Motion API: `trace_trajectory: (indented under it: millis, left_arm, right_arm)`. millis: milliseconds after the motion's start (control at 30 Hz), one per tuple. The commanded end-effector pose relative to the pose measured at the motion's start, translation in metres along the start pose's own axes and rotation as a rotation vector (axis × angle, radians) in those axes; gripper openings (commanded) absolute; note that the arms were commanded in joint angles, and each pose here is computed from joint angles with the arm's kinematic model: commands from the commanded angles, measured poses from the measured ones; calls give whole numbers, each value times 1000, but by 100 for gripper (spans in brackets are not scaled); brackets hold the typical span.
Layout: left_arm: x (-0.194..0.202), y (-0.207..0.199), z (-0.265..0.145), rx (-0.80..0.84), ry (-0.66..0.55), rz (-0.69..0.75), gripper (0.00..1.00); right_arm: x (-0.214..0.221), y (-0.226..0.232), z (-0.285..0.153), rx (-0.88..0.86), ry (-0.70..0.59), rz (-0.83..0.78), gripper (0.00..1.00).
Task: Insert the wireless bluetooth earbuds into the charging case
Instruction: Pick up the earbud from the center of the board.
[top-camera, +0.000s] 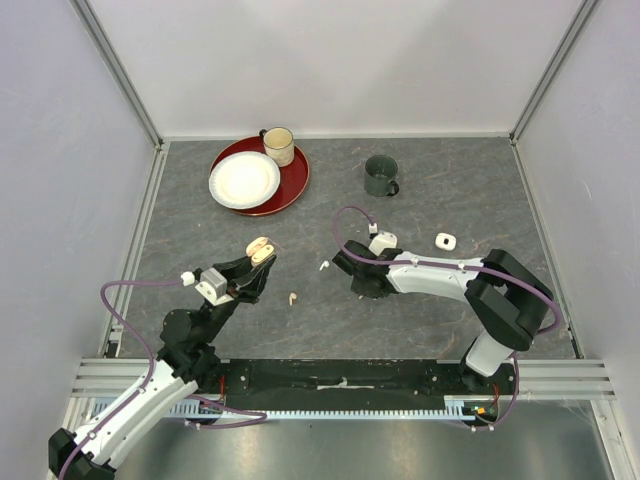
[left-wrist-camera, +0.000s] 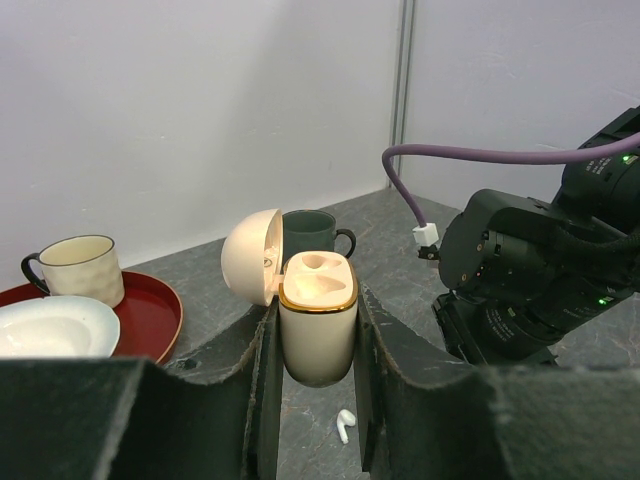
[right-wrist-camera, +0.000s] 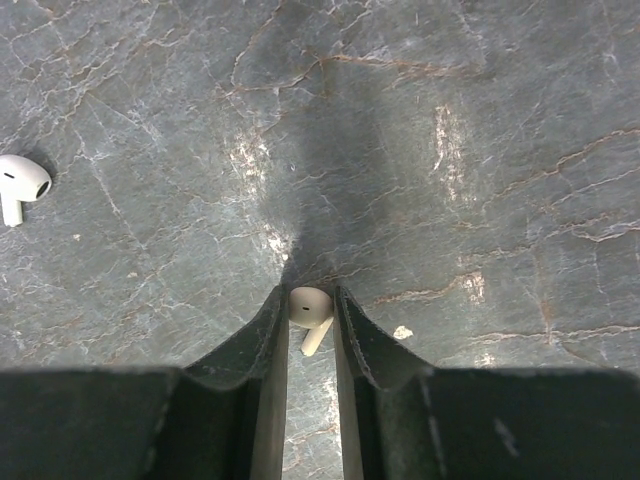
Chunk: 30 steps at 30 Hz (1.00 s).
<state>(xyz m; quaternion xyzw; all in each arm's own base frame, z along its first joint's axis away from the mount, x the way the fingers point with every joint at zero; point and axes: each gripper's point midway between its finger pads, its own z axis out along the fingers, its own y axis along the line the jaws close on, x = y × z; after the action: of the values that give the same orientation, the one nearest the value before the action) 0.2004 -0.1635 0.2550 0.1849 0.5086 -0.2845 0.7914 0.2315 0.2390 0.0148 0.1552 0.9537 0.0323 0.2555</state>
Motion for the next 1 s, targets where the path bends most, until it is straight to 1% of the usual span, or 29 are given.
trace_trajectory:
  millis: [0, 67, 100, 133, 200, 333, 467, 533, 567, 700, 733, 767, 867, 967]
  left_arm:
    - [-4, 2, 1, -18, -19, -14, 2]
    - [-4, 2, 1, -15, -18, -14, 2]
    - [-4, 2, 1, -18, -16, -14, 2]
    - [-4, 2, 1, -15, -15, -14, 2]
    - [-2, 1, 2, -14, -9, -16, 2]
    - [2, 0, 6, -5, 19, -22, 2]
    - [7, -8, 12, 34, 37, -48, 2]
    - [9, -12, 16, 55, 52, -54, 2]
    - [10, -15, 18, 67, 57, -63, 2]
    - [6, -23, 25, 110, 42, -89, 2]
    - [0, -26, 27, 126, 20, -94, 2]
    - [3, -27, 28, 131, 25, -97, 2]
    - [2, -33, 30, 168, 10, -102, 2]
    - [2, -40, 31, 207, 0, -106, 2]
  right_arm:
    - [13, -13, 13, 50, 36, -49, 20]
    - [3, -7, 9, 23, 2, -70, 10]
    - [-3, -5, 6, 14, -21, -109, 5]
    - [-14, 0, -3, -10, -62, -109, 0]
    - [-37, 3, -14, -25, -162, -141, 0]
    - [-83, 19, -57, -127, -351, -145, 0]
    - [-114, 34, -91, -231, -499, -141, 0]
    - [-124, 35, -109, -262, -563, -158, 0]
    - [-131, 44, -119, -311, -600, -142, 0]
    - [-140, 50, -151, -420, -705, -143, 0]
    - [-145, 50, -165, -465, -734, -123, 0]
    - [-151, 56, -179, -513, -777, -114, 0]
    - [-154, 61, -207, -620, -836, -114, 0]
    - [-155, 71, -228, -705, -856, -132, 0]
